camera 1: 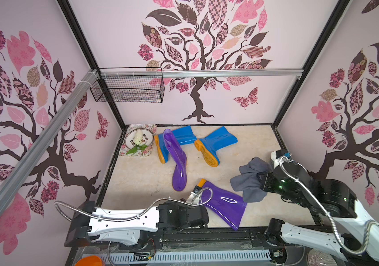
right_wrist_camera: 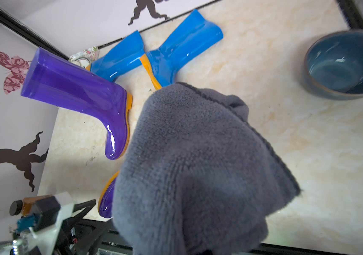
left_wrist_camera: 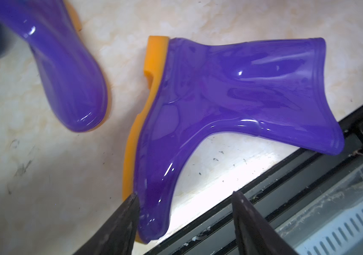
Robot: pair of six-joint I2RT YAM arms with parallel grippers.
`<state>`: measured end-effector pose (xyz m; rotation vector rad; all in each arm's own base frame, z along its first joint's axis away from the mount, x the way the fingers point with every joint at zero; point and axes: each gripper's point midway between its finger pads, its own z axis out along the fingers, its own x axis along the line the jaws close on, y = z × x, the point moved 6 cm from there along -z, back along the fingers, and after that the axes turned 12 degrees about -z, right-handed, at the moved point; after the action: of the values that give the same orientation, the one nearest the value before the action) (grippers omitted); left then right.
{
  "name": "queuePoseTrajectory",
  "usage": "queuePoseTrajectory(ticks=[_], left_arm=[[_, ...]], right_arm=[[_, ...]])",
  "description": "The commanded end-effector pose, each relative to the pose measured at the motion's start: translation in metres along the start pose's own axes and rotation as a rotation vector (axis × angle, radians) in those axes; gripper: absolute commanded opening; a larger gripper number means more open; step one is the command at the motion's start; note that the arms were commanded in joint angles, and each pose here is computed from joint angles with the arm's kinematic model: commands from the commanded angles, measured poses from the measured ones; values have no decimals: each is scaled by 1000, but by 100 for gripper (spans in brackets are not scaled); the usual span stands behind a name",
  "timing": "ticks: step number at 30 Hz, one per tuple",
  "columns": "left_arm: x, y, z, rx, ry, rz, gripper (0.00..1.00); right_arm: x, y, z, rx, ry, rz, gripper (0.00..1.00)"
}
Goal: Wipe the rubber boots with a cloth
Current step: Wipe the dirt off the rubber boot, then adjust the rubber boot at the center of the board.
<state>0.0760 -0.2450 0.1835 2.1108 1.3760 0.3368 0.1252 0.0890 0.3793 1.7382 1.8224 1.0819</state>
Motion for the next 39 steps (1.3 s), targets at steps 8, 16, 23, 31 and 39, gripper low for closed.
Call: queuePoseTrajectory(ticks=[8, 16, 23, 31, 39], left_arm=[[-69, -1, 24, 9, -219, 556, 69], [-99, -8, 65, 31, -196, 767, 69], [-121, -8, 97, 2, -151, 857, 68], [-140, 1, 119, -64, -88, 909, 63], [-139, 12, 118, -146, -37, 958, 68]], right_arm=[[-21, 39, -57, -114, -59, -78, 0], [-25, 38, -64, -126, -29, -68, 0], [-27, 40, -71, -142, -10, -60, 0], [-29, 37, -74, -141, 17, -62, 0], [-34, 36, -81, -157, 36, -62, 0]])
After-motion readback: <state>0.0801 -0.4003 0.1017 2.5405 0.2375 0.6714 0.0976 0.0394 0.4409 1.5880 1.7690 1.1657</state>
